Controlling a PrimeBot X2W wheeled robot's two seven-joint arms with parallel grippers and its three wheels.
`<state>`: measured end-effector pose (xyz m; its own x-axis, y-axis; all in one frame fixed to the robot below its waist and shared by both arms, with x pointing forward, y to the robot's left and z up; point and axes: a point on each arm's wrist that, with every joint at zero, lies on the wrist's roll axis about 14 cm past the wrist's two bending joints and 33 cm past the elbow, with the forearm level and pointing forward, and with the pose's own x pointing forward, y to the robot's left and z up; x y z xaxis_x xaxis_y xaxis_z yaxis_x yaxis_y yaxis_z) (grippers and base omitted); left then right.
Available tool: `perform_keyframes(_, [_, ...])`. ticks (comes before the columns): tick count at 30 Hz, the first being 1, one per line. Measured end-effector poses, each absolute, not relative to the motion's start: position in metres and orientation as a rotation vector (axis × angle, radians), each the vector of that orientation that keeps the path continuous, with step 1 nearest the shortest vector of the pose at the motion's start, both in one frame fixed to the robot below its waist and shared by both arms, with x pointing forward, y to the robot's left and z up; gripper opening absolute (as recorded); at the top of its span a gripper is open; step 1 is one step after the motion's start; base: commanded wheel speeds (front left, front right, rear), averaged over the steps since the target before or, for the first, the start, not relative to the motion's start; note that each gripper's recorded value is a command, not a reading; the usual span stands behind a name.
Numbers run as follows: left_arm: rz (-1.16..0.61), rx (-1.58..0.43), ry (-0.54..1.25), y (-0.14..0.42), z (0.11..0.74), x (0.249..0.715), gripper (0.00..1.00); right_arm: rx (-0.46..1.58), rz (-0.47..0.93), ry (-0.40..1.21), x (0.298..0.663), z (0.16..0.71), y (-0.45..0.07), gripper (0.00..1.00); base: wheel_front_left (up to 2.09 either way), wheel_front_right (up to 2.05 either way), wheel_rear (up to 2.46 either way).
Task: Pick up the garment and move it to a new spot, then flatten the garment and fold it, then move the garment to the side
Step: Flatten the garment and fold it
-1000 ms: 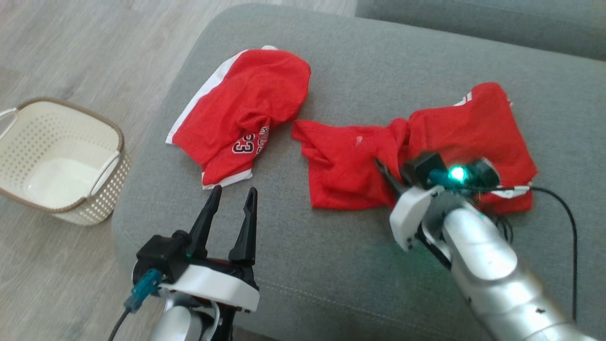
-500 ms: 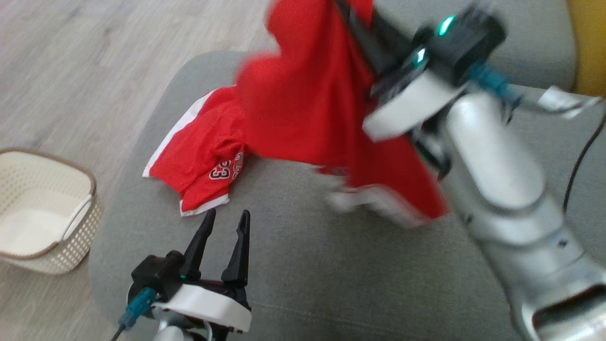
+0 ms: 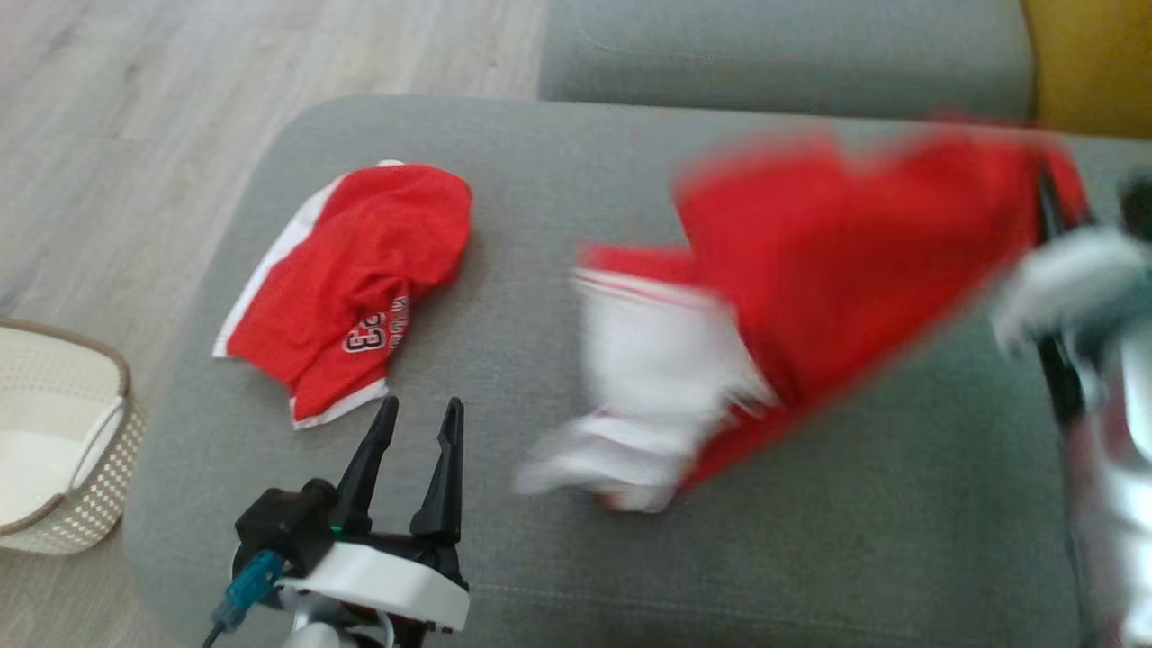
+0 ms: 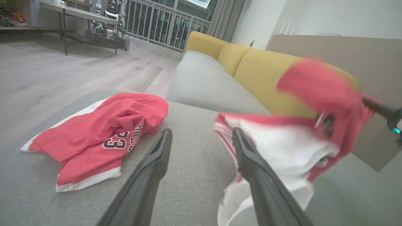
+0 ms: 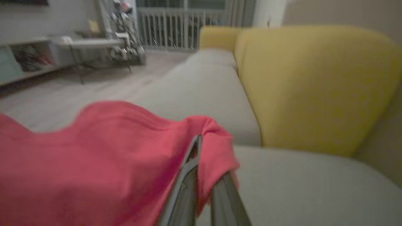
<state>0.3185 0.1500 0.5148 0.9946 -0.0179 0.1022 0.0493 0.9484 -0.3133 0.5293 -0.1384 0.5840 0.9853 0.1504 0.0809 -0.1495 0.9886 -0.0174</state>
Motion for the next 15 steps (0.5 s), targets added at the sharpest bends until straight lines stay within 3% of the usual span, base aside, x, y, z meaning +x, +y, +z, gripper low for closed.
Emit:
perform_keyframes(3, [-0.047, -0.322, -0.081, 0.146, 0.511, 0.324, 1.0, -0.028, 0.01, 0.128, 0.511, 0.514, -0.193, 0.0, 0.0, 0.0, 0.0])
perform_keyframes(4, [-0.052, -0.322, -0.074, 0.144, 0.509, 0.325, 1.0, -0.05, -0.024, 0.183, 0.505, 0.499, -0.206, 1.0, 0.0, 0.0, 0.0])
perform_keyframes(9, [-0.081, -0.322, -0.064, 0.136, 0.508, 0.335, 1.0, -0.057, -0.127, 0.237, 0.495, 0.486, -0.233, 1.0, 0.0, 0.0, 0.0])
perform_keyframes(15, [-0.106, -0.32, -0.088, 0.13, 0.516, 0.338, 1.0, -0.098, -0.038, 0.025, 0.501, 0.532, -0.2, 1.0, 0.0, 0.0, 0.0])
